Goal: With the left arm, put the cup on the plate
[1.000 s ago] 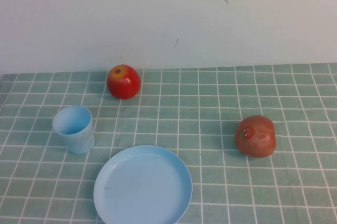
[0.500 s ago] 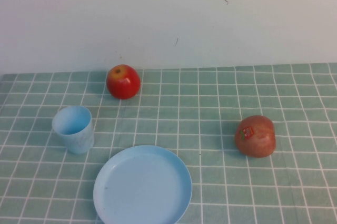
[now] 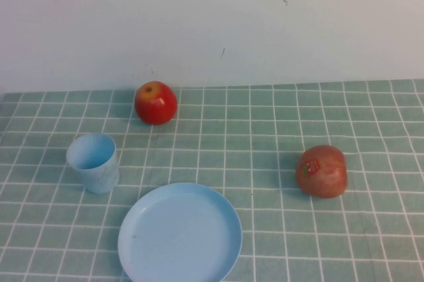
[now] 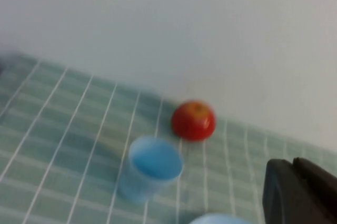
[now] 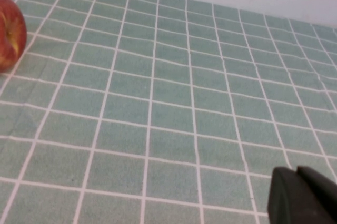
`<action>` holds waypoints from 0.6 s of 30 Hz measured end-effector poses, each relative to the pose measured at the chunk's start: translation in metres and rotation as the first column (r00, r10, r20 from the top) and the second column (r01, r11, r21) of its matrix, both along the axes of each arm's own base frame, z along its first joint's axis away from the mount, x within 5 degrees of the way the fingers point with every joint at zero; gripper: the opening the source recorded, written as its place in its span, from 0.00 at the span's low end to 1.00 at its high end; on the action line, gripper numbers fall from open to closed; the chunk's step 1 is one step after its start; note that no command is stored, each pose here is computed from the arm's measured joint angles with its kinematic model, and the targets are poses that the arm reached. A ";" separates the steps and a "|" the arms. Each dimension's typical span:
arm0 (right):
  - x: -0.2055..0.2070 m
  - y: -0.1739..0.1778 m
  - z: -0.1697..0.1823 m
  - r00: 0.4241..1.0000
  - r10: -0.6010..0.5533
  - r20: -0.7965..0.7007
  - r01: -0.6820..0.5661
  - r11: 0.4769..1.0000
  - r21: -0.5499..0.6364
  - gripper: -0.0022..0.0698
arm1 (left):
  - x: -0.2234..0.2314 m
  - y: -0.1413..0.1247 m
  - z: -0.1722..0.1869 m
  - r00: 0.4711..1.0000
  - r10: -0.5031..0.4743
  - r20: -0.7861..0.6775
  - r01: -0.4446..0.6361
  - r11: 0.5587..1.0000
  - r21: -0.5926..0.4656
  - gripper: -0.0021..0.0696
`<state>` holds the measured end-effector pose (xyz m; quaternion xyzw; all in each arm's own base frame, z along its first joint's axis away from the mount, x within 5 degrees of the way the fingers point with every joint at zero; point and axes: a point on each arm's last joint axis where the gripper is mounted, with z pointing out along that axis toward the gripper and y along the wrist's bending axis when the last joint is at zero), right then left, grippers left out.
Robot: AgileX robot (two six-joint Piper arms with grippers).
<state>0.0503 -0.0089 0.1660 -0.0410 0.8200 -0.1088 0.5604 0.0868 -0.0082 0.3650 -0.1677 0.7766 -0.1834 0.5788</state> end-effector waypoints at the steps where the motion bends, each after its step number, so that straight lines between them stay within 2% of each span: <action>1: 0.000 0.000 0.000 1.000 0.000 0.000 0.000 1.000 0.000 0.03 | 0.007 -0.002 -0.004 0.997 -0.015 -0.071 0.017 1.000 0.024 0.03; 3: 0.000 0.000 0.000 1.000 0.000 0.000 0.000 1.000 0.000 0.03 | 0.025 -0.006 -0.014 0.980 -0.033 -0.195 0.048 0.996 0.071 0.03; 6: 0.000 0.000 0.000 1.000 0.000 0.000 0.000 1.000 0.000 0.03 | 0.048 -0.009 -0.027 0.951 -0.035 -0.308 0.067 0.993 0.095 0.03; 14: 0.000 0.000 0.000 1.000 0.000 0.000 0.000 1.000 0.000 0.03 | 0.092 -0.016 -0.049 0.894 -0.024 -0.448 0.087 0.989 0.121 0.03; 18: 0.000 0.000 0.000 1.000 0.000 0.000 0.000 1.000 0.000 0.03 | 0.123 -0.017 -0.050 0.848 0.002 -0.531 0.114 0.976 0.186 0.03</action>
